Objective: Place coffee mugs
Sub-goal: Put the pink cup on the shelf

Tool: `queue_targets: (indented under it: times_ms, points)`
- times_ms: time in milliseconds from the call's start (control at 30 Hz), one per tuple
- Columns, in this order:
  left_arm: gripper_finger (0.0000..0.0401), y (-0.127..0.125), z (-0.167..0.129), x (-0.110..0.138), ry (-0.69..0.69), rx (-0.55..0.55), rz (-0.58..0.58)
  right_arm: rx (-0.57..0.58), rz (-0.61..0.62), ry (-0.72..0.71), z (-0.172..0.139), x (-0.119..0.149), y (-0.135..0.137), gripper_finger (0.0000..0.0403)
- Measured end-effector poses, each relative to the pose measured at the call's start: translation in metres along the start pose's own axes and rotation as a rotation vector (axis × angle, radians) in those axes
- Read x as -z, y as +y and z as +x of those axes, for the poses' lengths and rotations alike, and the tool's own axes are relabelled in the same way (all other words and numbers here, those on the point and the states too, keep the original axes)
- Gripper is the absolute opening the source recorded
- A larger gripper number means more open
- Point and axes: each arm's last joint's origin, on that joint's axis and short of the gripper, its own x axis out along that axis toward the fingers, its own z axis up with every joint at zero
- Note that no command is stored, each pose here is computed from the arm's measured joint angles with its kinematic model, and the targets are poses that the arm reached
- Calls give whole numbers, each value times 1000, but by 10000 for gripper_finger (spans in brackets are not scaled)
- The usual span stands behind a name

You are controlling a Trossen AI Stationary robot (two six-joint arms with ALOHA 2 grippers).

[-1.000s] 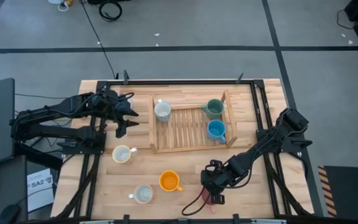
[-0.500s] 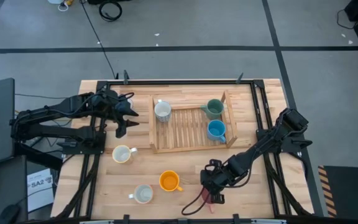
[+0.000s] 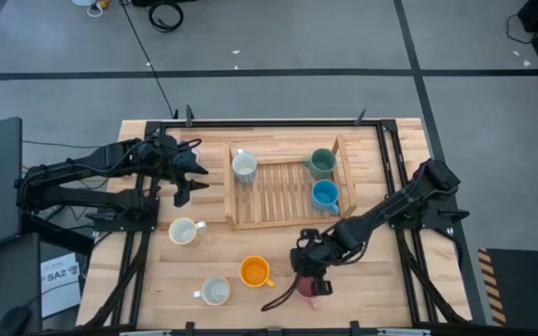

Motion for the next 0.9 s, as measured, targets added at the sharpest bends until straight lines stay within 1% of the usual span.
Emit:
queue_targets:
  times_ms: [233,433,633,767,900]
  points:
    - [201,0,0,0,0,0,0,114,-152,-21,-26,-25,-25,35]
    - [201,0,0,0,0,0,0,210,-228,-31,-46,-44,-59,35]
    - [201,0,0,0,0,0,0,276,-250,-20,-57,-55,-104,35]
    - [201,0,0,0,0,0,0,315,-231,-13,-61,-57,-135,35]
    - [201,0,0,0,0,0,0,358,-186,-4,-66,-57,-162,36]
